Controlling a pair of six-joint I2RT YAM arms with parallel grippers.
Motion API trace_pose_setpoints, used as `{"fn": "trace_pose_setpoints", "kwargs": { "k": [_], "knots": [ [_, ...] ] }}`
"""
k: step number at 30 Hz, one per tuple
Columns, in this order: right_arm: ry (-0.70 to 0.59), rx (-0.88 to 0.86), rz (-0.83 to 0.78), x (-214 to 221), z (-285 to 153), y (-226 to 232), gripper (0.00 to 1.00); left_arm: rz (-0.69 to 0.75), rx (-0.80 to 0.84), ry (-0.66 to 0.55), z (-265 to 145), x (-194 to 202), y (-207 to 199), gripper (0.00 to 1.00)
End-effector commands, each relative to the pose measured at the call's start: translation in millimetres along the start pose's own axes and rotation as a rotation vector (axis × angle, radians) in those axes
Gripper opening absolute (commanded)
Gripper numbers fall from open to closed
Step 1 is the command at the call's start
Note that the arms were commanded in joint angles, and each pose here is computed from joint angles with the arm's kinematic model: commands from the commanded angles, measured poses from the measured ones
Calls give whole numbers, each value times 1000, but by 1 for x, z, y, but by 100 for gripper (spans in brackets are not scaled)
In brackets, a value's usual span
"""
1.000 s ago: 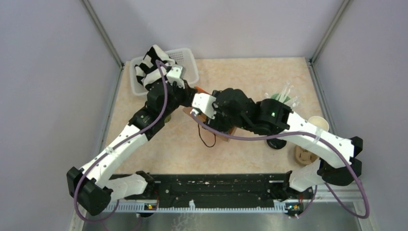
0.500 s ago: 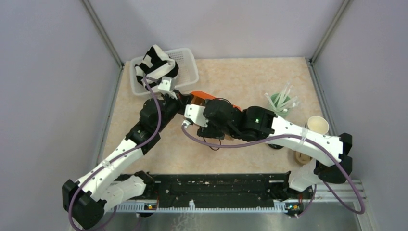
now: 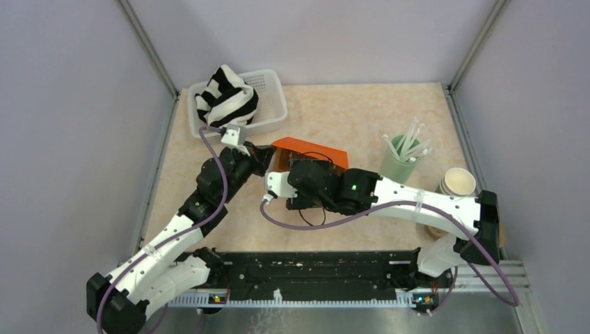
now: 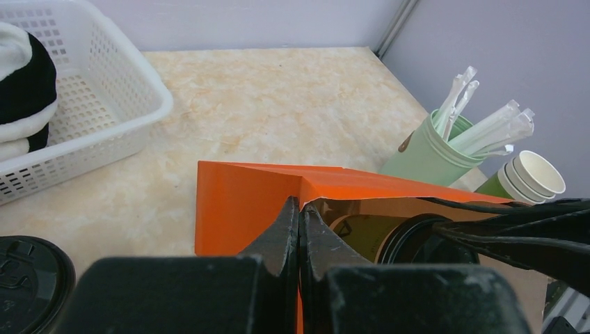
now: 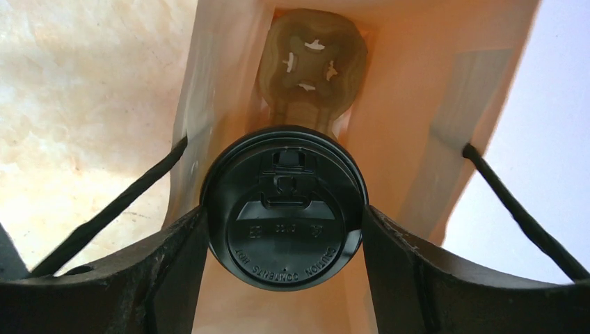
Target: Pack the takeout coffee
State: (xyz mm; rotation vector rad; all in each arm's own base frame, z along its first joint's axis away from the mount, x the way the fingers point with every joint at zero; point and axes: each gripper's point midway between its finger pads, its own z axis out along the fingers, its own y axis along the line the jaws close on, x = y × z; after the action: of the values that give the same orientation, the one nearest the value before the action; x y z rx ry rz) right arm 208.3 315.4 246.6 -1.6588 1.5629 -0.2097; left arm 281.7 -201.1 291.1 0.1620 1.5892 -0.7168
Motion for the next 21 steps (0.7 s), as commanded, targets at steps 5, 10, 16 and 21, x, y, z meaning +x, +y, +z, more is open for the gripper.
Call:
{"fn": "trace_pose_setpoints", "kwargs": {
  "k": [5, 10, 16, 21],
  "knots": [
    [-52, 10, -99, -7, 7, 4, 47, 8, 82, -35, -7, -8, -15, 0],
    [-43, -17, -88, 3, 13, 2, 48, 47, 92, -17, -9, -5, -16, 0],
    [-37, -14, -76, 13, 19, -5, 47, 86, 130, 21, -13, 6, -19, 0],
    [-33, -17, -96, 23, 23, -4, 47, 101, 157, 33, -17, 12, -21, 0]
  ]
}}
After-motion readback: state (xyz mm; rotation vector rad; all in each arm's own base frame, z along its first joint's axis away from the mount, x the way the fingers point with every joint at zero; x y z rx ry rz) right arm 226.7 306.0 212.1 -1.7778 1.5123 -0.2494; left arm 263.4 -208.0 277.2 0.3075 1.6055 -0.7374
